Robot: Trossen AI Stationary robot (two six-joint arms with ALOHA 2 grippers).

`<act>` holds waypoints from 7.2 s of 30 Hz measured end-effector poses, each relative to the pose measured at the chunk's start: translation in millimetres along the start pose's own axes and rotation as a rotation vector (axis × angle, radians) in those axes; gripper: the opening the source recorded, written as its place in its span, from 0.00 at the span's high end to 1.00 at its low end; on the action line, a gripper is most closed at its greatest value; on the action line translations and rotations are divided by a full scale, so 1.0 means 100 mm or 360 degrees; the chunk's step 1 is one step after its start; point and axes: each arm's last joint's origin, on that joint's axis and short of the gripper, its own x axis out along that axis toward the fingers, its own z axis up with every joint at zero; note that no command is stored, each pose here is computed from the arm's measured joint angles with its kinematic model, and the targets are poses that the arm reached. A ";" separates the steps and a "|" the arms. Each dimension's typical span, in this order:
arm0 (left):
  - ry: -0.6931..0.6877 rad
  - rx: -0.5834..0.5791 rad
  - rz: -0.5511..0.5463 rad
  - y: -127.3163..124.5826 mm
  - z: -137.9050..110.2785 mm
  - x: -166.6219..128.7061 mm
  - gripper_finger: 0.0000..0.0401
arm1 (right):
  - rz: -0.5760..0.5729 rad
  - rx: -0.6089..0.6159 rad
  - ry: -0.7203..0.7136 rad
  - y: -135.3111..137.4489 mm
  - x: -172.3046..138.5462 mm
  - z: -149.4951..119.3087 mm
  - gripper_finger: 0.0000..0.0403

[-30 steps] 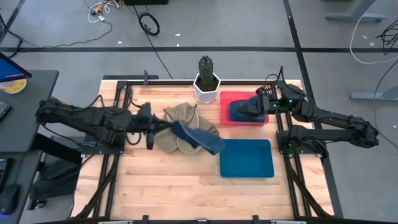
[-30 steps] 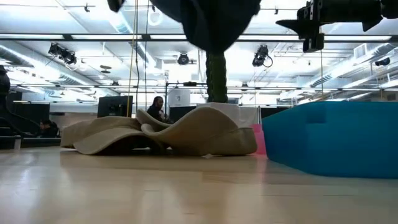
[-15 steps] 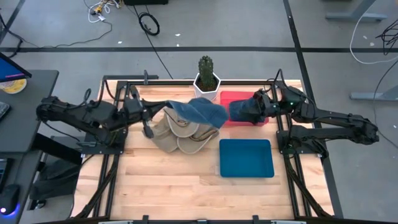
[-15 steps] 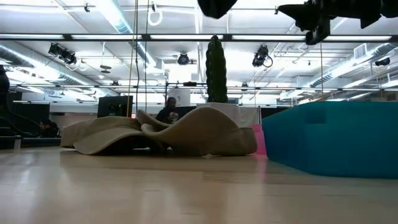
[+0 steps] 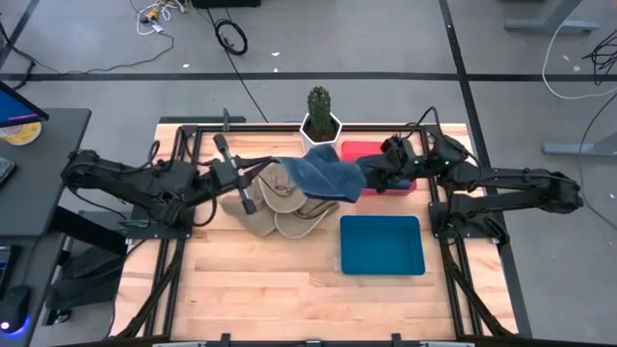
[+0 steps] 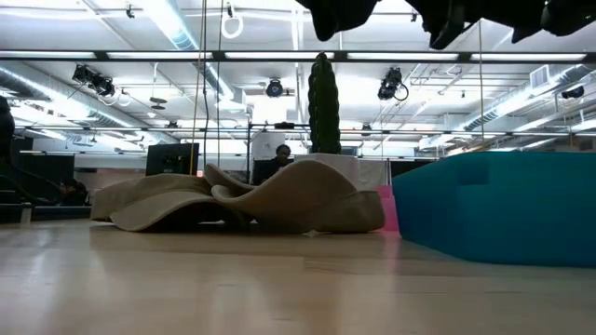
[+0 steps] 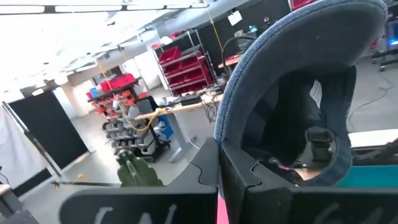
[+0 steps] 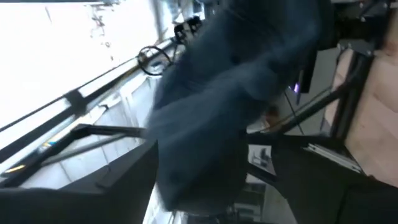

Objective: Pick & Place hat
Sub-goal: Put the blue cap into the pink bin

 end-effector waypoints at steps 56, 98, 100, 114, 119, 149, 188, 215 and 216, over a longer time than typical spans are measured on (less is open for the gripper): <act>0.0092 -0.0038 -0.0246 -0.43 -0.17 0.16 1.00 | 0.0443 -0.0014 0.0142 0.07 0.20 -0.02 0.92; 0.0369 -0.0582 -0.0177 -0.45 -0.34 0.13 0.49 | -0.0160 -0.0530 -0.0100 0.07 -0.44 0.53 1.00; 0.0369 -0.0586 -0.0176 -0.45 -0.34 0.13 0.49 | -0.0218 -0.0570 -0.0109 0.05 -0.50 0.58 1.00; 0.0407 -0.0716 -0.0161 -0.46 -0.36 0.13 0.49 | -0.0770 -0.0849 -0.0161 -0.27 -0.98 0.84 1.00; 0.0409 -0.0729 -0.0159 -0.46 -0.36 0.13 0.49 | -0.0826 -0.1057 -0.0155 -0.28 -1.04 0.89 1.00; 0.0407 -0.0712 -0.0127 -0.45 -0.36 0.13 0.49 | -0.1068 -0.1280 0.0130 -0.69 -1.05 1.09 0.99; 0.0412 -0.0705 -0.0095 -0.43 -0.37 0.14 0.49 | -0.1433 -0.1484 0.0278 -1.00 -0.94 1.17 0.99; 0.0413 -0.0705 -0.0096 -0.43 -0.37 0.14 0.49 | -0.1850 -0.1171 0.0240 -1.12 -1.03 1.07 0.92; 0.0414 -0.0704 -0.0096 -0.43 -0.37 0.14 0.49 | -0.1833 -0.1124 0.0231 -1.12 -1.03 1.06 0.90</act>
